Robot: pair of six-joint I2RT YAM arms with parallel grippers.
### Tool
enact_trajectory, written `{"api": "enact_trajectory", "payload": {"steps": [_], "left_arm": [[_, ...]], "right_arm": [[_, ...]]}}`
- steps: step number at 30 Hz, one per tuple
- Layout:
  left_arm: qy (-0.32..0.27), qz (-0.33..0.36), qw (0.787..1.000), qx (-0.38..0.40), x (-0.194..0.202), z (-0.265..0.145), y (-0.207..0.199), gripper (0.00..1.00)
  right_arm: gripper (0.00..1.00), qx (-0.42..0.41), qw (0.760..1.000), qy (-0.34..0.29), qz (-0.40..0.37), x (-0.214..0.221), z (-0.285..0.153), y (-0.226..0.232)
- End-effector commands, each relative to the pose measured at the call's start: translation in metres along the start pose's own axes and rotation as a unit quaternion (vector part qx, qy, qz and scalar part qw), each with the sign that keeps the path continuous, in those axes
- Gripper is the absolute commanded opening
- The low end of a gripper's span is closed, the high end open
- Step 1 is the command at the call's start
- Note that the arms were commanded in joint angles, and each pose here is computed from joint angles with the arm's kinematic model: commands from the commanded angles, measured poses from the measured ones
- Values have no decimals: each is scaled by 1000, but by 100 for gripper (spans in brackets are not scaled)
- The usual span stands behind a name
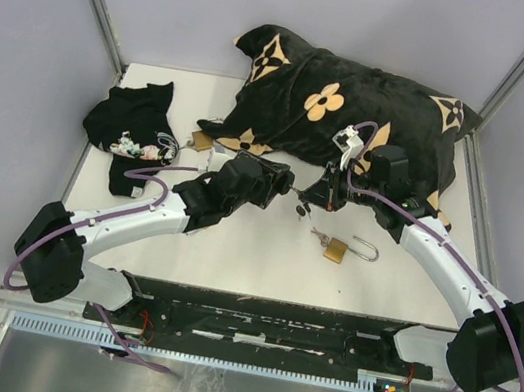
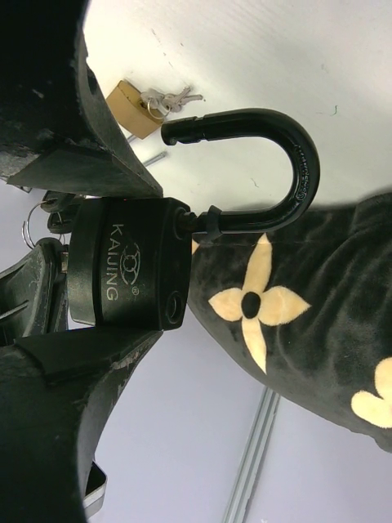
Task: Lock with the key
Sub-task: Lock the lock.
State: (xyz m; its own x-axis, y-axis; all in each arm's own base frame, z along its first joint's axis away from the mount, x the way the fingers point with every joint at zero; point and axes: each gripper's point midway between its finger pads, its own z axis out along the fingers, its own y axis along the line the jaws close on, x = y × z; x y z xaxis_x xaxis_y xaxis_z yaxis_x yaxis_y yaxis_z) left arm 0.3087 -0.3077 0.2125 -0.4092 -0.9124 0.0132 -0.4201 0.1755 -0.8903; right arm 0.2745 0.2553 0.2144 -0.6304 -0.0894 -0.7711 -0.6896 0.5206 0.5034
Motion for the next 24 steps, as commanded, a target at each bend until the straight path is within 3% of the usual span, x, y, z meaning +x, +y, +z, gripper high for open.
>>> {"api": "enact_trajectory", "payload": {"steps": [1, 16, 24], "left_arm": [[51, -16, 993, 101, 24, -29, -71, 3], [30, -10, 994, 105, 16, -30, -76, 3], [33, -7, 994, 104, 16, -32, -77, 3]], "right_arm": [[2, 5, 999, -41, -24, -30, 3, 3], [2, 5, 999, -34, -21, -23, 8, 6], [2, 28, 997, -62, -20, -37, 1, 2]]}}
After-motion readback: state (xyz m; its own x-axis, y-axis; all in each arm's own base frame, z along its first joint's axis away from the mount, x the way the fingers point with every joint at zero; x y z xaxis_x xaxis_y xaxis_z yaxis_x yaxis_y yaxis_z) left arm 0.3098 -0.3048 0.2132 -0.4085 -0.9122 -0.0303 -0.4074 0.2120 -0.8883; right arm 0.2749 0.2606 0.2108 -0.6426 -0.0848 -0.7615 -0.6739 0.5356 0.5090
